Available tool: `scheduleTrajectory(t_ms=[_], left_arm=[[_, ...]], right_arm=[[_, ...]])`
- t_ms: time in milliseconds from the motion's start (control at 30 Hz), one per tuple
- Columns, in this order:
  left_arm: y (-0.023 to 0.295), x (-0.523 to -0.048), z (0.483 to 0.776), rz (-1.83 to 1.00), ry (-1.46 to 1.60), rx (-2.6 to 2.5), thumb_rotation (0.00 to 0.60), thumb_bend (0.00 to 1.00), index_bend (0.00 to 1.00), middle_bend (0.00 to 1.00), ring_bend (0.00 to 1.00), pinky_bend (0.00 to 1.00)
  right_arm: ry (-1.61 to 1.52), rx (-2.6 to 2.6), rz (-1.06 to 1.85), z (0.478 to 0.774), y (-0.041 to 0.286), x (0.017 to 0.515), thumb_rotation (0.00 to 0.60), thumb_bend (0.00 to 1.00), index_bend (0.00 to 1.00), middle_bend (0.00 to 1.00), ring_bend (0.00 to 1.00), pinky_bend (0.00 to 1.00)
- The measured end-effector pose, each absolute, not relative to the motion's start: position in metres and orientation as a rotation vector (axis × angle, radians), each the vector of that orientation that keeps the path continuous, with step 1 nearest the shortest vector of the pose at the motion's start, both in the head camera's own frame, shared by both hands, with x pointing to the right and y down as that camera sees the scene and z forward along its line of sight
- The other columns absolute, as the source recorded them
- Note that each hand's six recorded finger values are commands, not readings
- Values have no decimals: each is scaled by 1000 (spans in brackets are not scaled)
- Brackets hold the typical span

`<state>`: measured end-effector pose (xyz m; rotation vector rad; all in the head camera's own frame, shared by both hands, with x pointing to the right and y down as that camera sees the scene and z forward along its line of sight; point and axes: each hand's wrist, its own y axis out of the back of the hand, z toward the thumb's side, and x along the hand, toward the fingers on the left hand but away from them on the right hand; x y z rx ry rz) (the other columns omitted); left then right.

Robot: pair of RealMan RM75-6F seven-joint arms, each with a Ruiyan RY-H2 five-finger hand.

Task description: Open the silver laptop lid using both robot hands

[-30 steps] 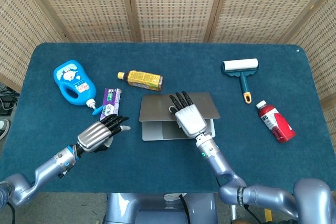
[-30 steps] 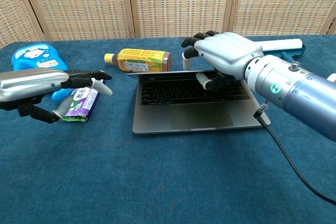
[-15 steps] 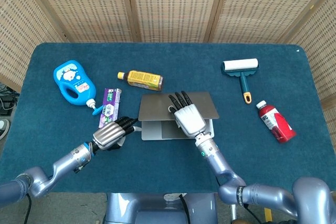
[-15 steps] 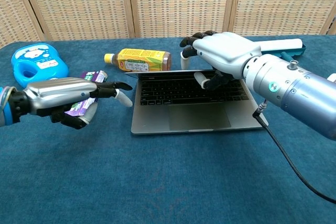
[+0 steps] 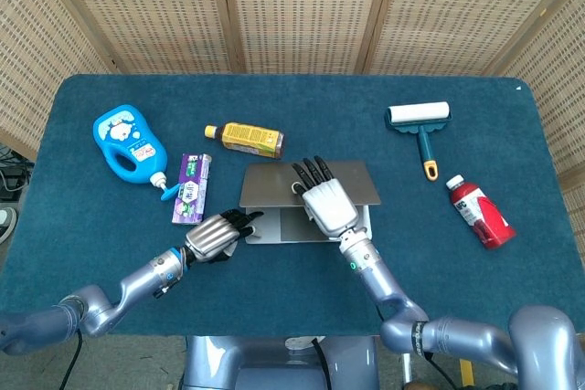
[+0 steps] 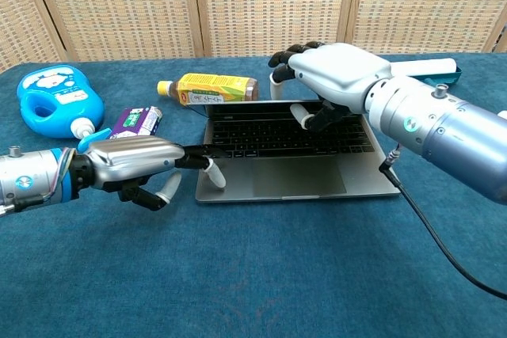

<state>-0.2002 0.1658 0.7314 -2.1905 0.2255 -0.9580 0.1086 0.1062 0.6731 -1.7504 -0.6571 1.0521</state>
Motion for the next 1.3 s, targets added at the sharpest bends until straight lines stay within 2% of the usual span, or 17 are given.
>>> scheduleTrajectory(t_ms=[600,767,1300], left_arm=[[169,-188,741,-997,143,-2147,600,928,233,29,181,151],[171,-187,741,-1000,133,-2141,600,930,233,29,181,151],[172,-185,749,-1038,90,-2109,600,931,233,29,181,150]], right_arm=[[-687,-1726,1036,663,90,103,600,745,394,178,43,0],[-700,-1698,1037,661,81,106,600,697,383,178,46,0],[-834,-1529,1087,639,19,142,600,660,364,179,50,0]])
